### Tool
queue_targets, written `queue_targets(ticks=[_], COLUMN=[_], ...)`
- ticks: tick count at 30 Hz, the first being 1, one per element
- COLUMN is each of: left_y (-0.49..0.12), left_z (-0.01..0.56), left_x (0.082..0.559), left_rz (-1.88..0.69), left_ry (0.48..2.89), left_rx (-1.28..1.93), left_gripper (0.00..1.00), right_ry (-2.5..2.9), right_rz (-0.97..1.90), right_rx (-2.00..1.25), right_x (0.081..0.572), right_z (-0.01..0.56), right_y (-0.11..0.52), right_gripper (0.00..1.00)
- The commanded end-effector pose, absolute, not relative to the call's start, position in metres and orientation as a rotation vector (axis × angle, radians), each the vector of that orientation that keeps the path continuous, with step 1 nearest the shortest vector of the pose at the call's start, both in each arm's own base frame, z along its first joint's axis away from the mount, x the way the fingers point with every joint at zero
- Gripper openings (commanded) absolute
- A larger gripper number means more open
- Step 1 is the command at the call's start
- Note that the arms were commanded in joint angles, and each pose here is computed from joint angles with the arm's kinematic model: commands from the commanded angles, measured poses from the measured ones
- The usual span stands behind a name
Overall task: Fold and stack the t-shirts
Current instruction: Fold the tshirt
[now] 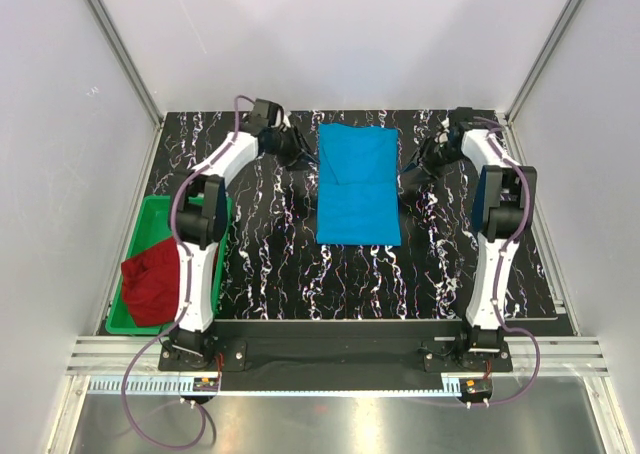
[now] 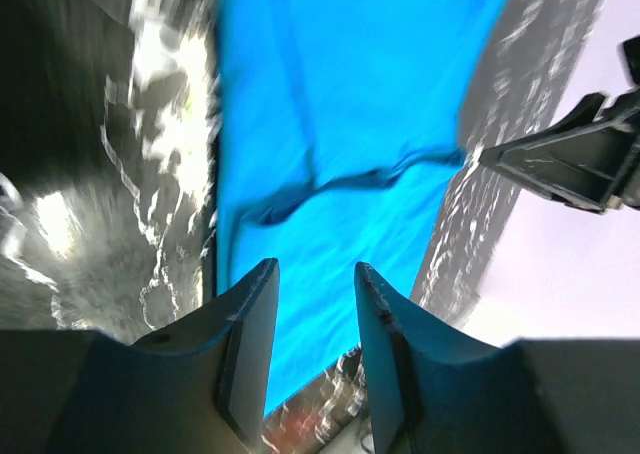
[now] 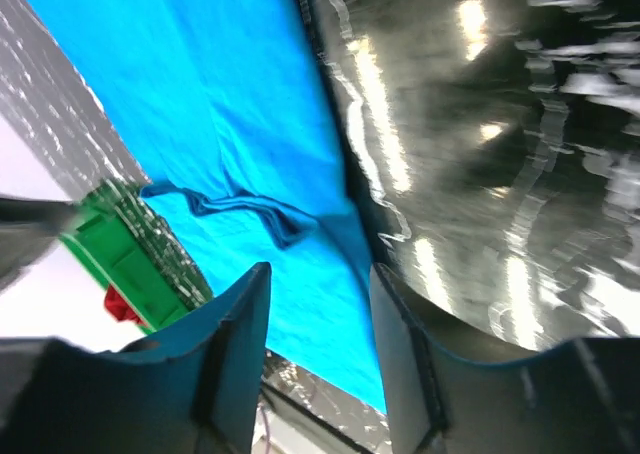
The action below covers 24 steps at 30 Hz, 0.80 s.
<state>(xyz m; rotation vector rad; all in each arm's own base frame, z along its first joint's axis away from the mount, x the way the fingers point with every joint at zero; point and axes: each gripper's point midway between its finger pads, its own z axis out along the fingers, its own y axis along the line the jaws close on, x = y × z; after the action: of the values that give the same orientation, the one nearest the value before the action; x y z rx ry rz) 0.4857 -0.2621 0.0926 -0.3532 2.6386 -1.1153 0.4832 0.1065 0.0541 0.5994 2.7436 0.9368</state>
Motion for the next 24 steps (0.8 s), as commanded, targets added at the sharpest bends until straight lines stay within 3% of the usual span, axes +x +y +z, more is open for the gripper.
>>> queue_targets(ticks=[1, 6, 9, 11, 12, 15, 24], left_y=[-0.25, -0.283, -0.307, -0.318, -0.319, -0.317, -0.294], left_z=[0.151, 0.133, 0.121, 0.113, 0.103, 0.083, 0.04], left_x=[0.486, 0.409, 0.362, 0.343, 0.336, 0.329, 0.317], left_rz=[-1.006, -1.141, -1.236, -1.269, -1.263, -1.256, -1.171], left_ry=[2.511, 2.538, 2.549, 2.568, 2.593, 2.656, 2.768], left_rx=[-0.155, 0.004, 0.119, 0.169, 0.174, 0.117, 0.015], left_gripper=[0.41, 0.4, 0.37, 0.33, 0.31, 0.22, 0.19], right_ry=[2.691, 2.623, 2.612, 2.605, 2.63, 2.684, 2.846], right_rz=[0.857, 1.0, 1.144, 1.261, 1.299, 1.357, 1.381], right_rx=[0.507, 0.47, 0.422, 0.367, 0.378, 0.342, 0.307], right_x=[0.476, 0.415, 0.378, 0.364, 0.354, 0.34, 0.32], right_z=[0.099, 0.119, 0.112, 0.108, 0.099, 0.082, 0.044], right_y=[0.093, 0.117, 0.15, 0.172, 0.176, 0.188, 0.188], right_gripper=[0.52, 0.51, 0.45, 0.38, 0.22, 0.07, 0.04])
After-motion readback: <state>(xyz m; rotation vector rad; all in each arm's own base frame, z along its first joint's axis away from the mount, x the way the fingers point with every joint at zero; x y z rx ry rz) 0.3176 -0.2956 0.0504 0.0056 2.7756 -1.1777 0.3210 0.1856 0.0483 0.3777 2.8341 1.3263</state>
